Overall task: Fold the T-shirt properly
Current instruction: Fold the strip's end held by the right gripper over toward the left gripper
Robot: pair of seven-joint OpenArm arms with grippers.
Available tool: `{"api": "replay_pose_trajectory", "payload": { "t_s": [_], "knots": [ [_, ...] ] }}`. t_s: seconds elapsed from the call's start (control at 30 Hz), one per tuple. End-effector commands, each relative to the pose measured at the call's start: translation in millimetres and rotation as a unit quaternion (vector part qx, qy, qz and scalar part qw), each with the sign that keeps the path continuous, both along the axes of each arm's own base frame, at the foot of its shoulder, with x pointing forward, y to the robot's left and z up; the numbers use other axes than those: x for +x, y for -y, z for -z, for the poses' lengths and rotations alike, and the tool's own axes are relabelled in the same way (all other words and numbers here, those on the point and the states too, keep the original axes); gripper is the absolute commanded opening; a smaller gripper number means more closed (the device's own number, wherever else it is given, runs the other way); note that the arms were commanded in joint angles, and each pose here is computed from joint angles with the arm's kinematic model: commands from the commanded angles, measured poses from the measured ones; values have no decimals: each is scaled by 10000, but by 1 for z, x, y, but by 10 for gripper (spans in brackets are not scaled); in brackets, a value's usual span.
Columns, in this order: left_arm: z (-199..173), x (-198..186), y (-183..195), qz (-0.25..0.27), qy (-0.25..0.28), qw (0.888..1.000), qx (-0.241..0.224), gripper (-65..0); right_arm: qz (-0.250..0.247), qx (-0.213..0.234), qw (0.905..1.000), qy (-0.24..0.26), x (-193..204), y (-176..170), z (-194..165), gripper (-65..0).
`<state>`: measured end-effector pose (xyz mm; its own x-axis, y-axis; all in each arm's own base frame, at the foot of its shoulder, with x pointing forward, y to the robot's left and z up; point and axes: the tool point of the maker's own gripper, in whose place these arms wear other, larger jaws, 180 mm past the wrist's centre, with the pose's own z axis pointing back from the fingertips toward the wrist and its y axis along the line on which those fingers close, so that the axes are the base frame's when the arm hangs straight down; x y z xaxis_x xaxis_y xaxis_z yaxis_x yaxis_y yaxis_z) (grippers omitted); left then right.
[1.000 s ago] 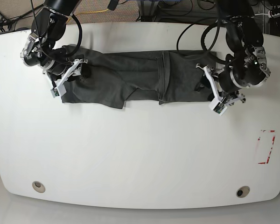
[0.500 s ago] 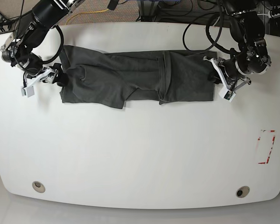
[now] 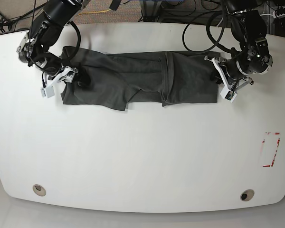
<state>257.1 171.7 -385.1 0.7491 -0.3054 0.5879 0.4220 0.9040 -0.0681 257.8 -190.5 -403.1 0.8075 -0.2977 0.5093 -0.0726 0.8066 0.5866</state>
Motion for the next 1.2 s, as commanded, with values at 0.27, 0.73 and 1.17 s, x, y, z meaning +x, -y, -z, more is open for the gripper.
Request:
{"api": "replay_pose_trajectory", "payload": {
  "t_s": [0.27,0.73,1.17],
  "knots": [
    [24,-4,-1,-94,-319,9991,-245,-582,-301,-42,9992,278,10,-29,-12,-360],
    [46,-4,7,134,-634,9979,2,-582,-429,-810,9898,1086,20,-20,-68,-650],
    [51,-6,30,435,-697,9966,-63,-582,-1700,220,9654,1965,25,-154,-116,-650]
  ]
}}
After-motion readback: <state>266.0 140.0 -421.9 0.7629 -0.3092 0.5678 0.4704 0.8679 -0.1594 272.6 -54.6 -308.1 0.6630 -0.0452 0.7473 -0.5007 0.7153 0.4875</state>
